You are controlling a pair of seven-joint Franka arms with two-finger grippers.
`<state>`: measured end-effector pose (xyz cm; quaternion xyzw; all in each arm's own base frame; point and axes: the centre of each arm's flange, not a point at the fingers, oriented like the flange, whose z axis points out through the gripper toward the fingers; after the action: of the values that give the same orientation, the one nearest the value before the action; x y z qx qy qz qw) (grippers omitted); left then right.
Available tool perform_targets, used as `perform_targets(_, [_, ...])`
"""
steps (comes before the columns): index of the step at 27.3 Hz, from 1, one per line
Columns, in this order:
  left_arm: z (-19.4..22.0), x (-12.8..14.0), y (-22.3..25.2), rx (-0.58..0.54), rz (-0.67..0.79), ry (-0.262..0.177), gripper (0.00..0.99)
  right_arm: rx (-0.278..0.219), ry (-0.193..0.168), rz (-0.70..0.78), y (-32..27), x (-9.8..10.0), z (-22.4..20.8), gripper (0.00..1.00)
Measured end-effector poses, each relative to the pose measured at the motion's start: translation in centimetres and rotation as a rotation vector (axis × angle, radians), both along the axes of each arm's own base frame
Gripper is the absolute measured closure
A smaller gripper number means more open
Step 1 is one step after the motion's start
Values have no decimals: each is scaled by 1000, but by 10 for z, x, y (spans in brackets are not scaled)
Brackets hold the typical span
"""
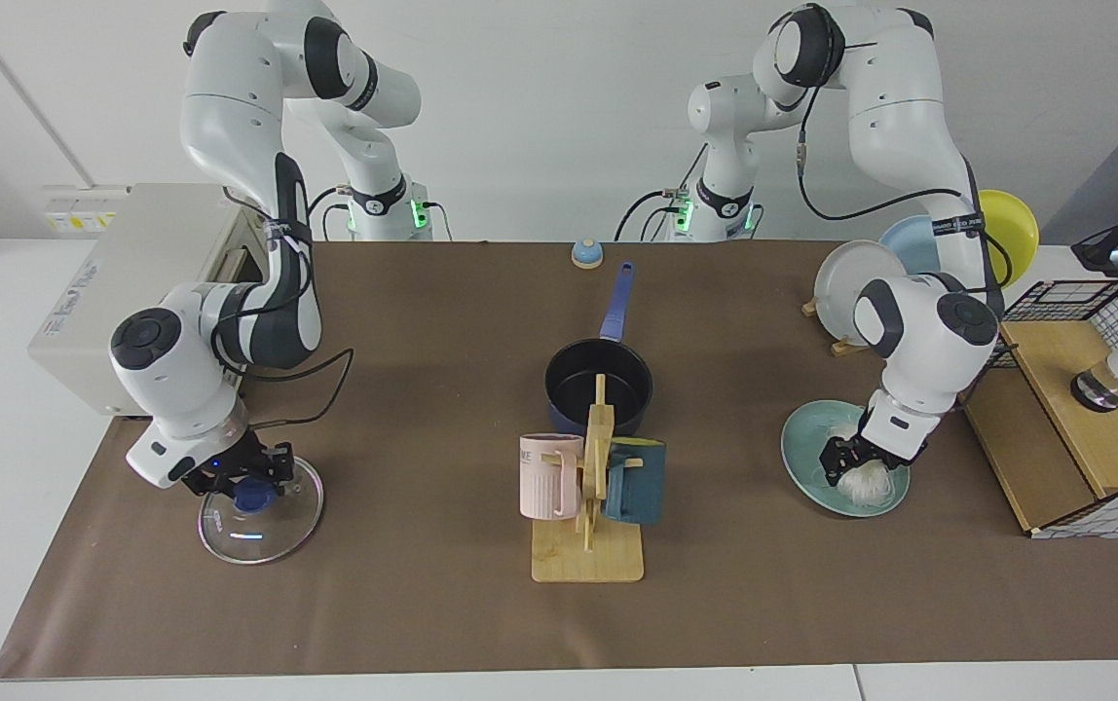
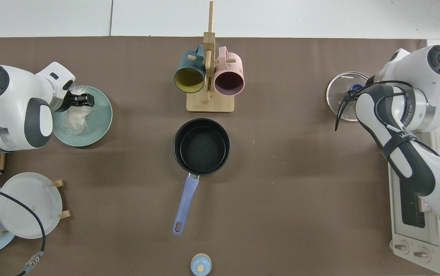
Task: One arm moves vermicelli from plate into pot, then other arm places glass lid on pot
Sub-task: 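Carry the vermicelli with the left gripper over the black saucepan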
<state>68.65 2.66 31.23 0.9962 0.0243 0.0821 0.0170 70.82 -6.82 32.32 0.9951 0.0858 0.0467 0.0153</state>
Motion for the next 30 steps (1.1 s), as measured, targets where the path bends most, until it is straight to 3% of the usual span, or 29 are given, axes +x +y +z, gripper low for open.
perform_targets(3, [2,1,-2,0,-3,-2,458,0,-10,8,6,2,7,414])
perform_targets(9, [32,6,-15,-9,-18,26,564,6,22,22,15,0,31,414])
perform_targets(14, [88,3,-43,-33,20,14,564,7,-2,31,20,-1,64,414])
perform_targets(21, [157,-30,-125,-74,72,51,564,14,-19,54,37,-12,112,414])
perform_targets(30, [165,-85,-262,-121,63,141,564,20,-26,74,52,-45,160,414])
